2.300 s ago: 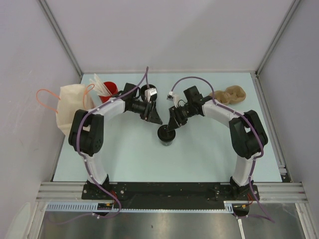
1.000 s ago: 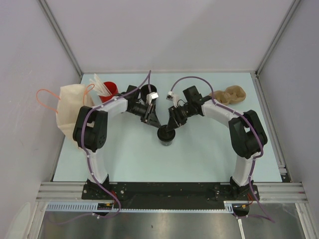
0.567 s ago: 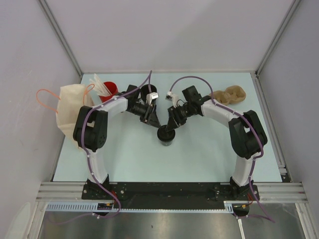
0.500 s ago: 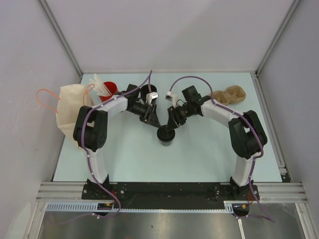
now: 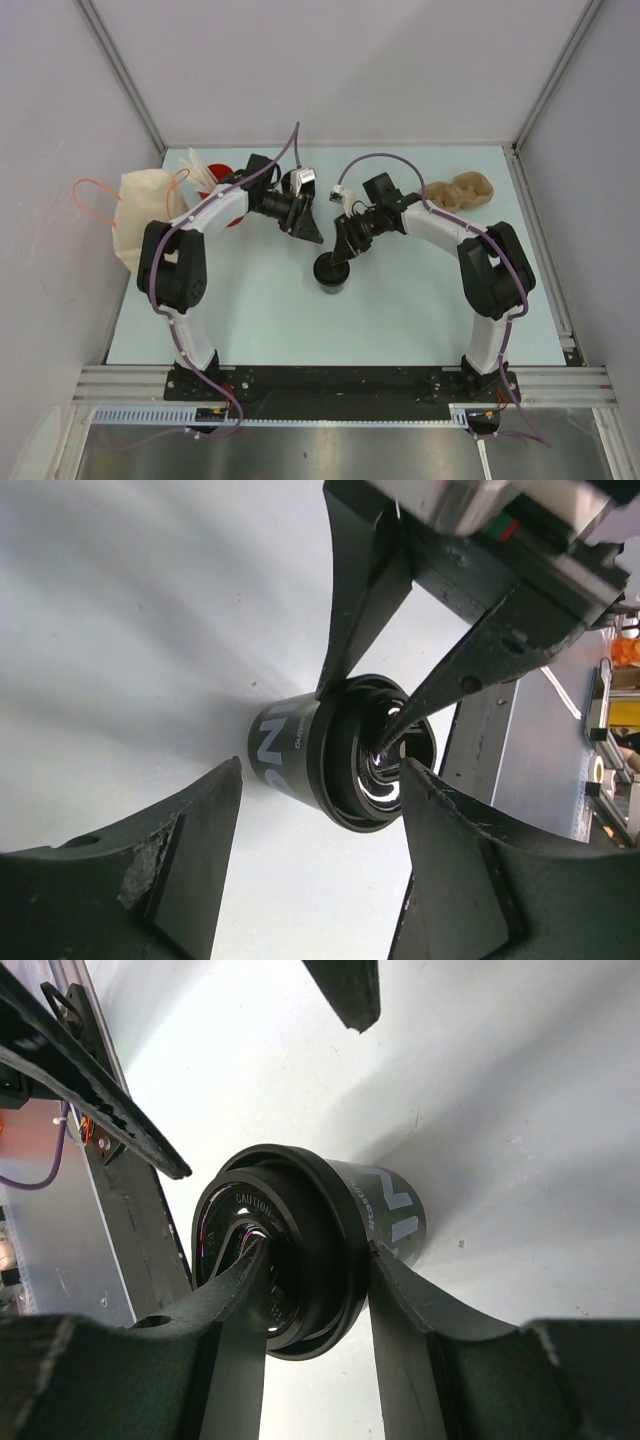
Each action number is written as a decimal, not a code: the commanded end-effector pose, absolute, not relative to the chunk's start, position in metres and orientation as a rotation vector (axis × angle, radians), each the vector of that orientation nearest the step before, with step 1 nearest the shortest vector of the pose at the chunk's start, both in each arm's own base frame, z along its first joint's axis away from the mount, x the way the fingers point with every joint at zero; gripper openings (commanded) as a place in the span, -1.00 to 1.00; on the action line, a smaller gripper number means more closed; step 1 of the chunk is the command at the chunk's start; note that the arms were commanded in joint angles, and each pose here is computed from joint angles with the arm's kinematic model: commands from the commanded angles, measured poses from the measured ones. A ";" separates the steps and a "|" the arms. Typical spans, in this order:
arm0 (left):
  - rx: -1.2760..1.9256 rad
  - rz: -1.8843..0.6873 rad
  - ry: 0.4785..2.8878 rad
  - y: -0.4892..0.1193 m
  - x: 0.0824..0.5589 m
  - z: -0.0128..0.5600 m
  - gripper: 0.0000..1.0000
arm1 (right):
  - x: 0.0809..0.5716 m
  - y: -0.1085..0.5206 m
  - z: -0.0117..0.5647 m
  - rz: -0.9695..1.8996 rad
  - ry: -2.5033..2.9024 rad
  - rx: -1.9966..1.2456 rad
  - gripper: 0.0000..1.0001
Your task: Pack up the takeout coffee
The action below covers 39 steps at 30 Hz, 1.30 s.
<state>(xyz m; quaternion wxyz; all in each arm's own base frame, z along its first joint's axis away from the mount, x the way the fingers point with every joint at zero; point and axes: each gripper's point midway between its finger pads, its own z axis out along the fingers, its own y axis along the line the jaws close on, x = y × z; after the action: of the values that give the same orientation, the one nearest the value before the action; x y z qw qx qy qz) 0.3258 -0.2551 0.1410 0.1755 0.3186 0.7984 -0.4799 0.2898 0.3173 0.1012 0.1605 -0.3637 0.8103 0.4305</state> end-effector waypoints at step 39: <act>1.044 -1.397 2.311 -0.278 0.282 0.112 0.43 | 0.282 0.290 0.065 0.987 2.441 -1.100 -0.15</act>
<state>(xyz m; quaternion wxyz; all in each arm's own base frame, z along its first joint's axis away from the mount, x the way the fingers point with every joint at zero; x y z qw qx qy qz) 0.2810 -0.2645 0.1009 0.1150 0.3410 0.8060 -0.4700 0.2881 0.3143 0.1040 0.1672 -0.3652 0.8136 0.4204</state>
